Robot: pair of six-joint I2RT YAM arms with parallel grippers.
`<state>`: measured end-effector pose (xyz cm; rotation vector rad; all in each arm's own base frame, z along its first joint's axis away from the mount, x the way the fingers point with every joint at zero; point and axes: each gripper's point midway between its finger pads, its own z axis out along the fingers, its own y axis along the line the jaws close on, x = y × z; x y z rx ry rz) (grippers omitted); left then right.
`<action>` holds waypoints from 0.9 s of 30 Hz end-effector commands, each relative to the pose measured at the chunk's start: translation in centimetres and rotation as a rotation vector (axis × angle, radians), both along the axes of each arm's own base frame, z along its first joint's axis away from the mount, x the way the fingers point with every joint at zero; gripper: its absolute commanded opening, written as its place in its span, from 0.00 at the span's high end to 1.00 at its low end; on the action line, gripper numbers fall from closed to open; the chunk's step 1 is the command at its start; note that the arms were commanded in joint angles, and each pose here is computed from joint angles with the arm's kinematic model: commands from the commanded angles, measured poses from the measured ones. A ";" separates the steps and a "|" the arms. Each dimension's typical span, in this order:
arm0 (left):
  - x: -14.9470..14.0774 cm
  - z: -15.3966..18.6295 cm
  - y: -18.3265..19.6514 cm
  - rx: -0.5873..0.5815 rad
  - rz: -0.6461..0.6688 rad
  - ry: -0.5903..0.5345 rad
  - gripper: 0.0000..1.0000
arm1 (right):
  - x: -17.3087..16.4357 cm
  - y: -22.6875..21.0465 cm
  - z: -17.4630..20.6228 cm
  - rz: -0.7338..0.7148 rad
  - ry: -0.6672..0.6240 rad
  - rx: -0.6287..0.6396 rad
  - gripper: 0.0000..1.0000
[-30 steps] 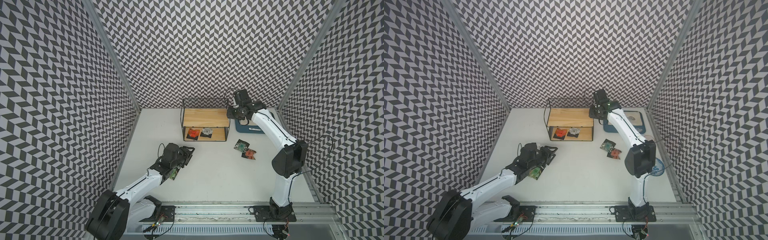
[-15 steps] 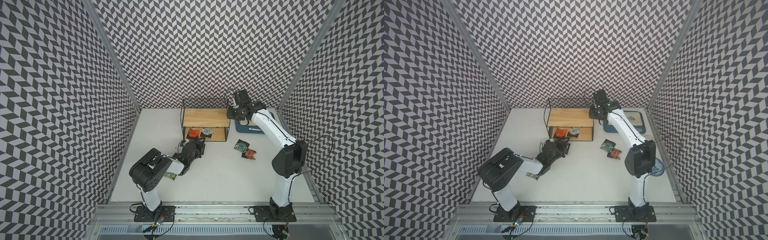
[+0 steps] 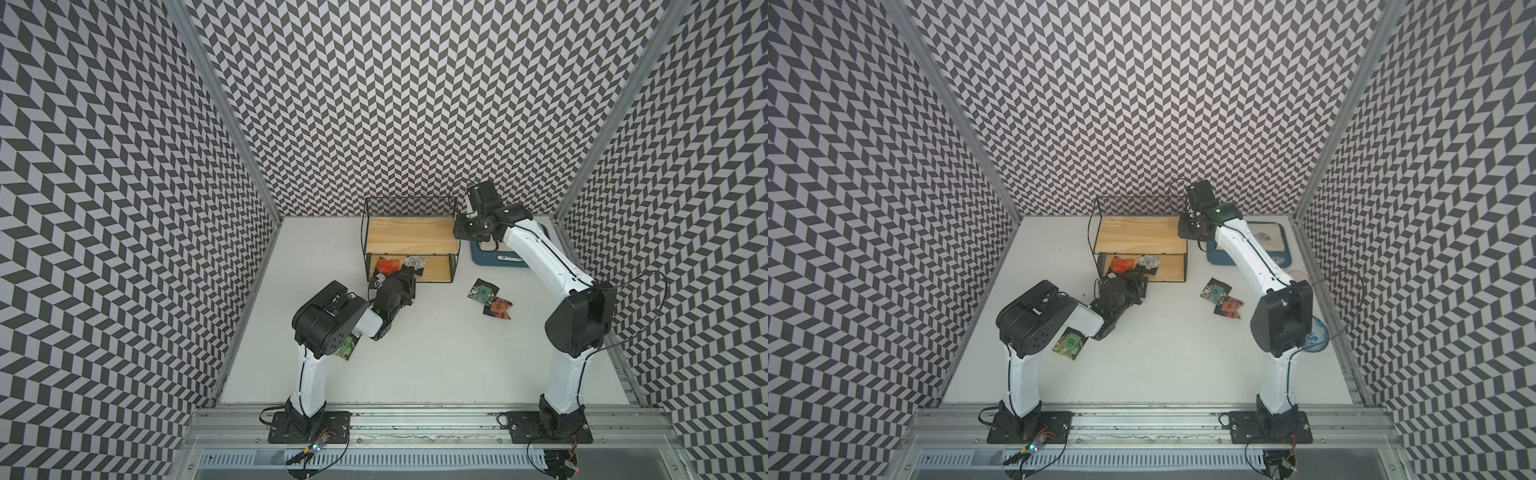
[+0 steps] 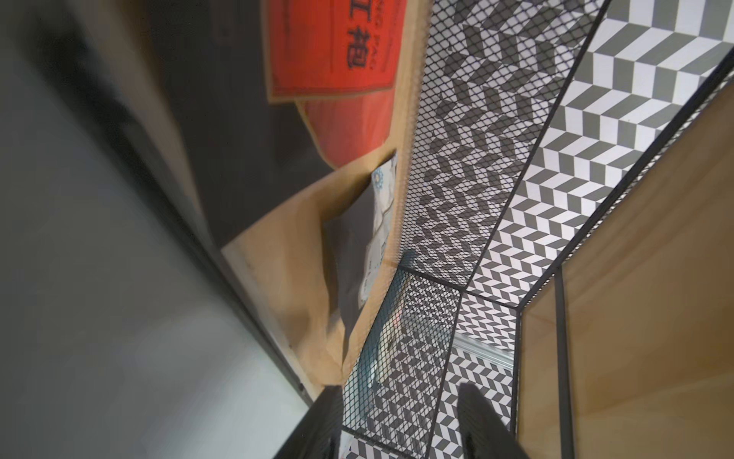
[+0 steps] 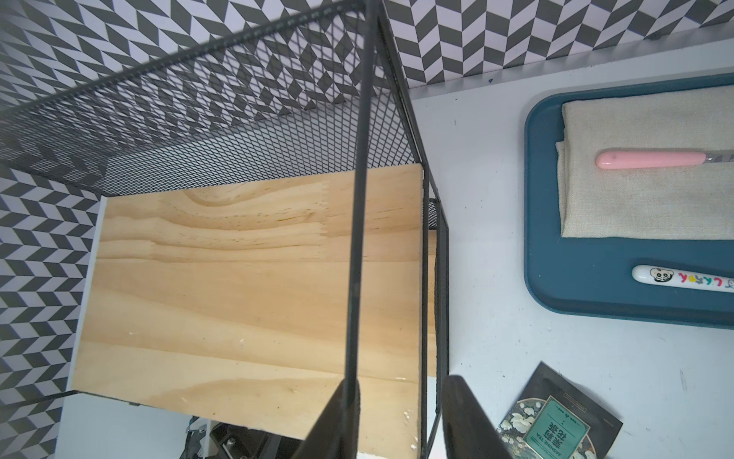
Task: Remove the tea bags from the shelf
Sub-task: Pick up the tea bag from the shelf.
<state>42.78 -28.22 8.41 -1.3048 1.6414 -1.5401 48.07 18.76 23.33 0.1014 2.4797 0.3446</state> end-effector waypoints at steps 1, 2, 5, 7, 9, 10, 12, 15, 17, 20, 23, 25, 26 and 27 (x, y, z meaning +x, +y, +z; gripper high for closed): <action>0.6 -0.4 -0.1 -0.013 0.027 0.001 0.50 | -0.7 -1.6 1.0 -0.034 -0.009 -0.026 0.62; 0.8 -0.4 -0.1 -0.011 0.026 0.002 0.50 | -0.7 -1.6 1.0 -0.036 -0.009 -0.027 0.62; 1.1 -1.0 -0.8 -0.005 0.006 0.018 0.52 | -0.7 -1.7 0.9 -0.039 -0.008 -0.028 0.62; 0.9 -1.6 -0.8 0.000 0.009 0.040 0.52 | -0.6 -1.7 1.0 -0.040 -0.010 -0.028 0.62; 0.6 -1.8 -0.7 0.007 0.013 0.052 0.52 | -0.6 -1.7 1.0 -0.040 -0.011 -0.028 0.62; 0.6 -2.0 -0.8 0.010 0.011 0.054 0.53 | -0.6 -1.7 1.0 -0.040 -0.011 -0.026 0.62; 0.6 -2.0 -0.7 0.009 0.012 0.055 0.53 | -0.6 -1.7 1.1 -0.040 -0.013 -0.027 0.62; 0.7 -2.0 -0.9 0.013 0.007 0.057 0.53 | -0.6 -1.7 1.0 -0.041 -0.011 -0.028 0.62; 0.8 -2.0 -1.1 0.023 0.001 0.056 0.53 | -0.5 -1.8 1.0 -0.043 -0.010 -0.028 0.62; 0.9 -2.5 -1.1 0.019 0.007 0.063 0.54 | -0.5 -1.8 1.0 -0.043 -0.011 -0.030 0.62; 1.2 -2.8 -1.0 0.020 0.017 0.067 0.56 | -0.5 -1.7 0.9 -0.042 -0.011 -0.030 0.62; 1.5 -2.8 -1.0 0.017 0.016 0.060 0.57 | -0.5 -1.9 0.8 -0.044 -0.007 -0.031 0.62; 1.7 -2.8 -1.1 0.014 0.012 0.059 0.58 | -0.5 -1.9 0.8 -0.045 -0.008 -0.031 0.62; 1.8 -2.8 -1.1 0.015 0.008 0.064 0.58 | -0.6 -1.9 0.7 -0.045 -0.005 -0.032 0.62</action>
